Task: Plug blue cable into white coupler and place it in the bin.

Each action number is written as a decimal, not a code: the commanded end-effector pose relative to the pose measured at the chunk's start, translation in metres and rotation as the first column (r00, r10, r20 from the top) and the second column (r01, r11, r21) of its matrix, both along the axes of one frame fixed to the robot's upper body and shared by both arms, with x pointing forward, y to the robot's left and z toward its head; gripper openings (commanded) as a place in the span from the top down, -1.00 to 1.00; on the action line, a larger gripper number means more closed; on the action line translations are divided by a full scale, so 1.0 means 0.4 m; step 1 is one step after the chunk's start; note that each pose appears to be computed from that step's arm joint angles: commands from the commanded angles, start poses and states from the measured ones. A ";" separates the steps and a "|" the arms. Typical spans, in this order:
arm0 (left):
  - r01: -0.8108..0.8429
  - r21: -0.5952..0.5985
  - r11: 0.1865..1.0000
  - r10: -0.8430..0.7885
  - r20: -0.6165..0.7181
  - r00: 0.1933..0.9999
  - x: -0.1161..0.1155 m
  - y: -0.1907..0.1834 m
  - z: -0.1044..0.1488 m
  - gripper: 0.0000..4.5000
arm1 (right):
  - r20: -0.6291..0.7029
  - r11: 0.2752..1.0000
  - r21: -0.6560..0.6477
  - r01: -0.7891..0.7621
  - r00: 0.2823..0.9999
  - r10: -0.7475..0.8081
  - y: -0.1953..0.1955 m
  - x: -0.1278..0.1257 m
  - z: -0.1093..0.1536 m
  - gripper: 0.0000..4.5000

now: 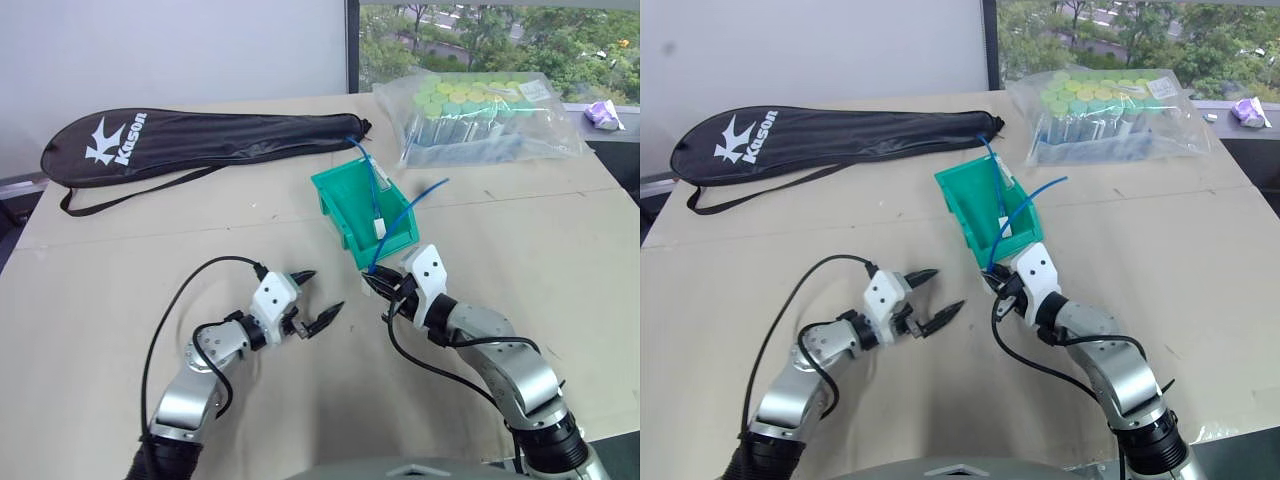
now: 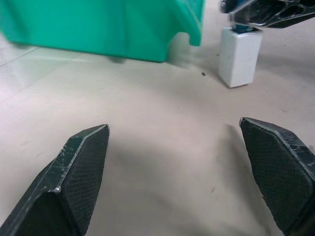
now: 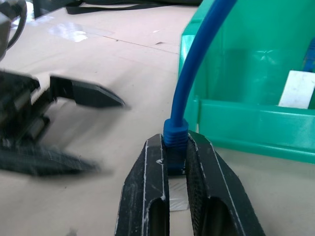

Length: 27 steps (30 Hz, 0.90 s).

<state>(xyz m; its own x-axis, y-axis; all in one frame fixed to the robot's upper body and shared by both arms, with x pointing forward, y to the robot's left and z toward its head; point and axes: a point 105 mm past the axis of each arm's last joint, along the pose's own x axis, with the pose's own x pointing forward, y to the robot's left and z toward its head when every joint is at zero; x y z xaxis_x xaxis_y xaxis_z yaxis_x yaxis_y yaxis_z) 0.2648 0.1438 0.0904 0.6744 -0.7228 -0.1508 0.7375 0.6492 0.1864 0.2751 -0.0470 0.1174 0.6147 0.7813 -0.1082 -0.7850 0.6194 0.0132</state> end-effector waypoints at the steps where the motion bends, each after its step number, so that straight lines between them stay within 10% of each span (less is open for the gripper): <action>1: 0.040 -0.045 0.998 -0.038 0.056 0.998 -0.016 -0.001 0.081 -0.92 | 0.086 0.997 0.052 -0.048 0.995 0.044 -0.022 0.009 0.102 1.00; 20: 0.108 -0.064 0.992 -0.097 0.156 0.983 -0.027 -0.012 0.288 -0.92 | 0.148 0.988 -0.124 -0.090 0.983 0.108 -0.032 0.233 0.220 1.00; 27: 0.082 -0.090 0.993 -0.066 0.165 0.984 -0.005 -0.013 0.293 -0.94 | 0.160 0.992 -0.107 -0.070 0.983 0.086 -0.035 0.249 0.258 -0.52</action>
<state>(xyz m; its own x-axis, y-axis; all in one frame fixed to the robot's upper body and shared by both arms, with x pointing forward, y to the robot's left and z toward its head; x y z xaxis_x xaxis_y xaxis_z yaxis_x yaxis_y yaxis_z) 0.2631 0.1407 0.1997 0.6309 -0.7758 -0.0040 0.7559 0.6135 0.2288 0.3755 -0.0546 0.2054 0.5539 0.8219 -0.1331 -0.8307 0.5347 -0.1551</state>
